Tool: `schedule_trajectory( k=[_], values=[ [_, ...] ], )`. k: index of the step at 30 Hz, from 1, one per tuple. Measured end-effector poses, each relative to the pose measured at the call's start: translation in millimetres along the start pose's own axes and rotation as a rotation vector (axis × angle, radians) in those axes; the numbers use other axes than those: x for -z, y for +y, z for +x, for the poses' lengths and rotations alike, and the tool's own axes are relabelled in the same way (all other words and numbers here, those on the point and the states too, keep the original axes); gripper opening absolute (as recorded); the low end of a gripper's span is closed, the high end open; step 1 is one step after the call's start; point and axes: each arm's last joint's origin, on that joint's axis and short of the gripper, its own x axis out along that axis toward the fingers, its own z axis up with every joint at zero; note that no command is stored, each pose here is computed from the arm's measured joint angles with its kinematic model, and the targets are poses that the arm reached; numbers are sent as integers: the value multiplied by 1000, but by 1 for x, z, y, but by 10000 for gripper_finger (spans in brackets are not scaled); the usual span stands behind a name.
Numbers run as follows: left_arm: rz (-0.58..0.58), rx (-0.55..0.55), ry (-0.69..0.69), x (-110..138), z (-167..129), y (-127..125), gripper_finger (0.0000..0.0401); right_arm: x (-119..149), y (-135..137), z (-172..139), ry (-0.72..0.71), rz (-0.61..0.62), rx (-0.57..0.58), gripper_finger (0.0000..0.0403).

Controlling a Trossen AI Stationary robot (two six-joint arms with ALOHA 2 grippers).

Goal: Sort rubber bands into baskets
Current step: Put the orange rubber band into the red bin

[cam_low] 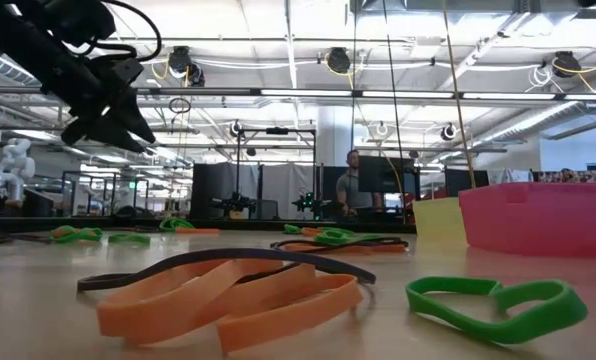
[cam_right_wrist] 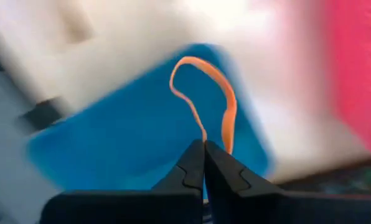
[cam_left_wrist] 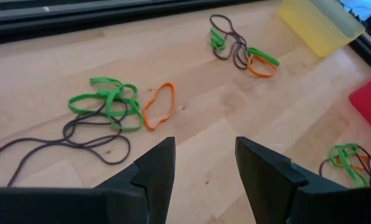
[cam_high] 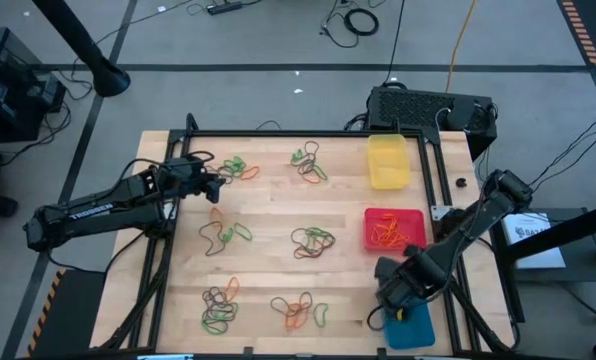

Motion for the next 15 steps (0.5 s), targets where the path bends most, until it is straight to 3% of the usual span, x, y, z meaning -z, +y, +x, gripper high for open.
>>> schedule_trajectory(
  k=[3,6,11,15],
  values=[
    [-4,7,-11,-1,1,-1,175,-2,-16,-2,-68,119,173,0],
    [-11,8,-11,-2,3,-2,175,-9,-26,-4,-149,167,274,0],
    [-9,20,14,-1,4,-2,175,-27,-39,-7,-206,178,339,0],
    [-9,20,20,-1,5,-2,175,-43,-50,-9,-176,100,358,0]
  ],
)
